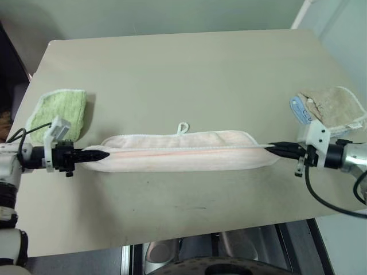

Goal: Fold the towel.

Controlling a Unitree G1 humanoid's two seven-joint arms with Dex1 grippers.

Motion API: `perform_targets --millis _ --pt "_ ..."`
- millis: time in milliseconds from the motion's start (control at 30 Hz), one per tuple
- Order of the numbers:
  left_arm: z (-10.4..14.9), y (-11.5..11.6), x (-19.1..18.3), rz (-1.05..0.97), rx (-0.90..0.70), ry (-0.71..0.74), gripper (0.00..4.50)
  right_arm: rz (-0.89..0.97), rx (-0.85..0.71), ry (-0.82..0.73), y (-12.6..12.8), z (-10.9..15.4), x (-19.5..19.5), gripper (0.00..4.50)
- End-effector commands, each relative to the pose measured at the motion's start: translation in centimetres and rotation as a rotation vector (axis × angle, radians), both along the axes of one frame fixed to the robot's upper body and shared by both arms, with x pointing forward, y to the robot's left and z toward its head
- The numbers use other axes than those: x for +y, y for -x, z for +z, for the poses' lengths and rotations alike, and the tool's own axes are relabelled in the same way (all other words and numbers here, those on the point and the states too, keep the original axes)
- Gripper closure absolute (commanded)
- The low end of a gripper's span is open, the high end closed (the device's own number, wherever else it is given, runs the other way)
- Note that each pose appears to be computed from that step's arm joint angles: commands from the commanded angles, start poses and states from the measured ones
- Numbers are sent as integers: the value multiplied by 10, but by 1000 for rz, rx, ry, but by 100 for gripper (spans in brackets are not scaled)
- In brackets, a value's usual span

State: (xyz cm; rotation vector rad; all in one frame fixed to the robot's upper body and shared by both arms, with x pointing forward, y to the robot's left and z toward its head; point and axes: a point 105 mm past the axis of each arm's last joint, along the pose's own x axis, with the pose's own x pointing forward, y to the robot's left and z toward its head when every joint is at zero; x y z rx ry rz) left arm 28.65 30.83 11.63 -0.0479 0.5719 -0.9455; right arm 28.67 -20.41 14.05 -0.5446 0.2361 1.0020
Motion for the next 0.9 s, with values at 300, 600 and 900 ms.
perform_targets --millis 300,600,900 --pt "3 -36 8 133 -189 -57 447 -74 -93 -13 -44 -4 2 450" --pt "-12 -46 -3 139 -184 -32 447 -73 -60 -58 -53 -7 7 450" --pt "-3 -51 -1 172 -204 0 281 -68 -108 -132 -55 7 13 187"
